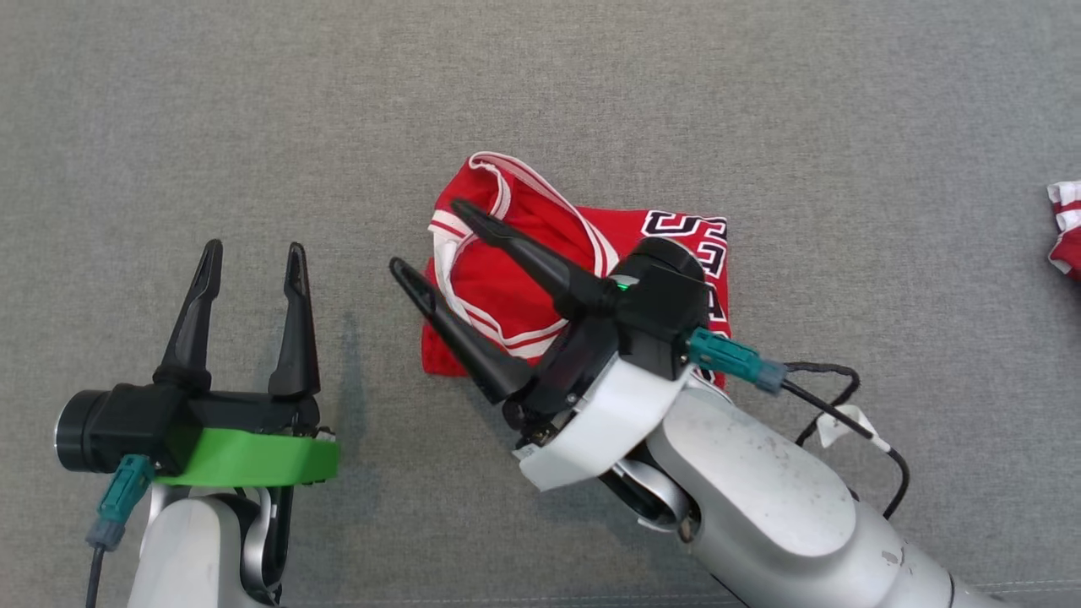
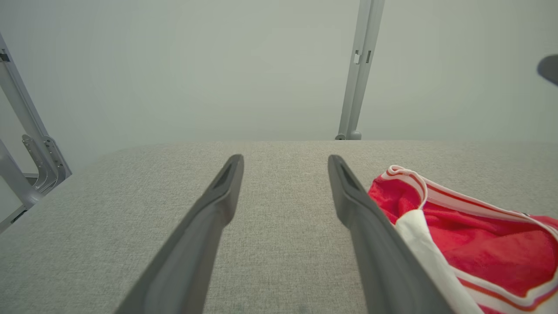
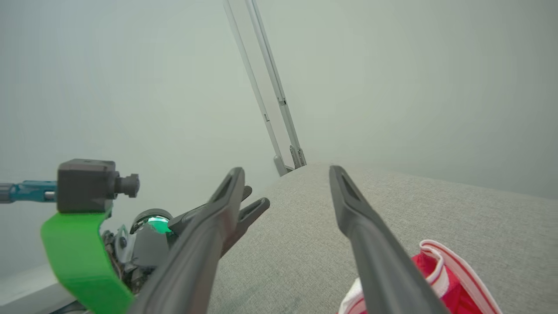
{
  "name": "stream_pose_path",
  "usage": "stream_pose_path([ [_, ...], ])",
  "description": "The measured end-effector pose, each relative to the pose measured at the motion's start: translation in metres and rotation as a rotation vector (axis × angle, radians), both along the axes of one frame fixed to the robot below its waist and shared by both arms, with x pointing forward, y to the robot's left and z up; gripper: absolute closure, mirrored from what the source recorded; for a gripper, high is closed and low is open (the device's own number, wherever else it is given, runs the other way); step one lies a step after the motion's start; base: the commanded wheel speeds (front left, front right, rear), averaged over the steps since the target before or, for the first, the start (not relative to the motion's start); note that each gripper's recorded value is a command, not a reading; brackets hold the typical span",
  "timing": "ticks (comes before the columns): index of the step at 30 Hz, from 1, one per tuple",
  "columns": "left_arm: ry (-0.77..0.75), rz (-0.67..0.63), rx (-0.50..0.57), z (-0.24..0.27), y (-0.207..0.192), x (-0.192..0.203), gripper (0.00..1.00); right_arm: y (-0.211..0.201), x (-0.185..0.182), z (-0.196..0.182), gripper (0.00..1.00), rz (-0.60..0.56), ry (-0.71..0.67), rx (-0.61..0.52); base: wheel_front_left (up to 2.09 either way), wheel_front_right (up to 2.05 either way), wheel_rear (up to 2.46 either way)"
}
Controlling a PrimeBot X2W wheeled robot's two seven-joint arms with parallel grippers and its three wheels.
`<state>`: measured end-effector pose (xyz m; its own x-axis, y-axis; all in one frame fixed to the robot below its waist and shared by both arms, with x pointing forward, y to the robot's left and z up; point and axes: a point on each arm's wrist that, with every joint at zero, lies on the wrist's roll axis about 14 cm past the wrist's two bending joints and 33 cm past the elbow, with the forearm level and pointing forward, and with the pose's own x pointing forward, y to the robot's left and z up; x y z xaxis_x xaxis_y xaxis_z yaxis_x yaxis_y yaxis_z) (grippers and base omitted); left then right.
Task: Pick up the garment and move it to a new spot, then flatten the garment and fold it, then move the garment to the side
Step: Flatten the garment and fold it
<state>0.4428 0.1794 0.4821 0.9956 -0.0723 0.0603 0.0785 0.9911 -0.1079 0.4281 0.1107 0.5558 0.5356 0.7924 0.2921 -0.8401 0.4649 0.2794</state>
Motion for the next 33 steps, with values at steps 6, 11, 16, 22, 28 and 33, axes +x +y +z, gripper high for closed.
stream_pose_path([
  [6, -0.018, 0.002, 0.007, 0.005, -0.001, 0.002, 0.00, -0.040, 0.014, 0.021, 0.00, -0.158, -0.065, 0.036, 0.00, 0.00, 0.00],
  [11, -0.035, 0.015, 0.025, 0.012, 0.003, 0.001, 0.00, -0.103, 0.034, 0.011, 0.00, -0.370, -0.064, -0.009, 0.00, 0.00, 0.00],
  [16, -0.043, 0.023, 0.033, 0.016, 0.005, -0.003, 0.00, -0.182, 0.043, -0.005, 0.00, -0.605, -0.036, -0.071, 0.00, 0.00, 0.00],
  [22, -0.047, 0.020, 0.044, 0.019, 0.005, -0.009, 0.00, -0.281, 0.030, -0.031, 0.00, -0.866, 0.035, -0.191, 0.00, 0.00, 0.00],
  [28, -0.050, 0.022, 0.049, 0.021, 0.005, -0.012, 0.00, -0.301, 0.019, -0.039, 0.00, -0.916, 0.069, -0.225, 0.00, 0.00, 0.00],
  [33, -0.052, 0.019, 0.049, 0.022, 0.005, -0.014, 0.00, -0.300, 0.016, -0.040, 0.00, -0.913, 0.079, -0.229, 0.00, 0.00, 0.00],
])
